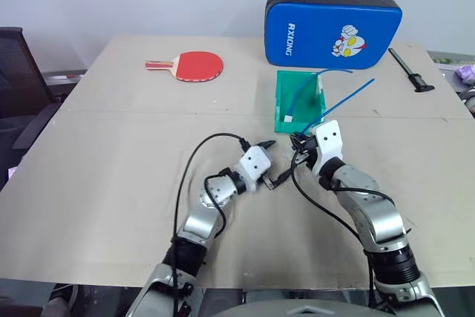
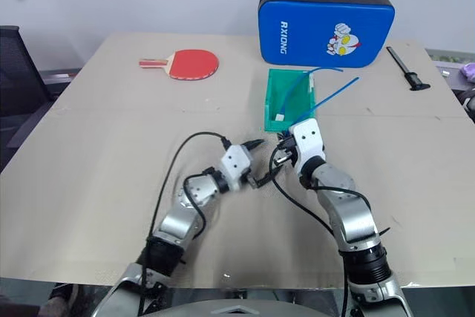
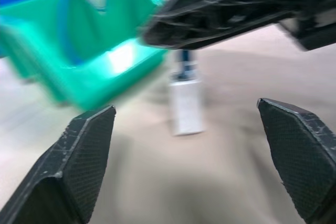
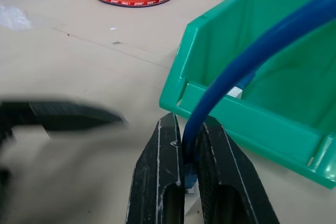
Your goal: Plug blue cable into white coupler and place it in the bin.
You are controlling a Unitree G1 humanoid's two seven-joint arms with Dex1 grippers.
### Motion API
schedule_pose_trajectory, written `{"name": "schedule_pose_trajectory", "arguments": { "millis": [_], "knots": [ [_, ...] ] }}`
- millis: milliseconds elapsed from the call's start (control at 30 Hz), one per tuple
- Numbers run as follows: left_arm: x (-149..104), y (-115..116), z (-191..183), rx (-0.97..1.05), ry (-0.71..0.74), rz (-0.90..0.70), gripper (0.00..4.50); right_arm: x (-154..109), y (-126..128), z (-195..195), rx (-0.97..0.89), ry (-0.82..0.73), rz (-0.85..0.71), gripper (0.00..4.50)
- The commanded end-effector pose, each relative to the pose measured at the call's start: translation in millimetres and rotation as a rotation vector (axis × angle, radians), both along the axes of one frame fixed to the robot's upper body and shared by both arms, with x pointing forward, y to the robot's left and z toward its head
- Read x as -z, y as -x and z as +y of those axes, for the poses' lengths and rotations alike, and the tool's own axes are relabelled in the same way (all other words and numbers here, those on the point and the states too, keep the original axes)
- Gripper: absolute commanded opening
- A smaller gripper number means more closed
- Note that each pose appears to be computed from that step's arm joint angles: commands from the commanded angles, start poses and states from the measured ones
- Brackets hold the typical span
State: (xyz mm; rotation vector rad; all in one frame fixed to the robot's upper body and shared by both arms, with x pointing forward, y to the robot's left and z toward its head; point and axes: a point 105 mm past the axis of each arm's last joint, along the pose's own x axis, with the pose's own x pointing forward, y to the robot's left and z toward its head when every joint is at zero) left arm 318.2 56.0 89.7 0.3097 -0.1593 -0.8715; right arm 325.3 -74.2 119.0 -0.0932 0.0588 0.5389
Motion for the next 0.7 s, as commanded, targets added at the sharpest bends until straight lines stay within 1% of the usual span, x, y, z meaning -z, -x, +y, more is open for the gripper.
{"name": "schedule_pose_trajectory", "arguments": {
  "millis": [33, 133, 200, 267, 333, 400, 500, 600, 700],
  "knots": [
    [-36, 9, 12, 0.004, 0.076, -0.007, 4.48, -57, -3, -7, -0.024, -0.035, -0.149, 0.00],
    [-62, 24, 23, 0.035, 0.107, 0.064, 4.48, -106, -10, -4, -0.089, -0.095, -0.228, 0.00],
    [-80, 29, 29, 0.035, 0.101, 0.100, 4.48, -123, -19, -3, -0.113, -0.130, -0.225, 0.00],
    [-96, 30, 36, 0.018, 0.094, 0.128, 4.48, -131, -31, -4, -0.131, -0.152, -0.197, 0.00],
    [-113, 28, 44, -0.010, 0.058, 0.117, 4.48, -131, -46, -4, -0.150, -0.157, -0.140, 0.00],
    [-128, 26, 50, -0.027, 0.044, 0.125, 4.48, -122, -61, -5, -0.173, -0.144, -0.046, 0.00],
    [-153, 26, 52, -0.021, 0.053, 0.118, 4.48, -113, -92, -13, -0.107, -0.179, 0.033, 0.00],
    [-162, 29, 55, -0.021, 0.050, 0.151, 4.48, -110, -106, -14, -0.111, -0.171, 0.061, 0.00],
    [-172, 33, 57, -0.011, 0.049, 0.161, 4.48, -109, -114, -9, -0.145, -0.176, 0.106, 0.00]
  ]
}}
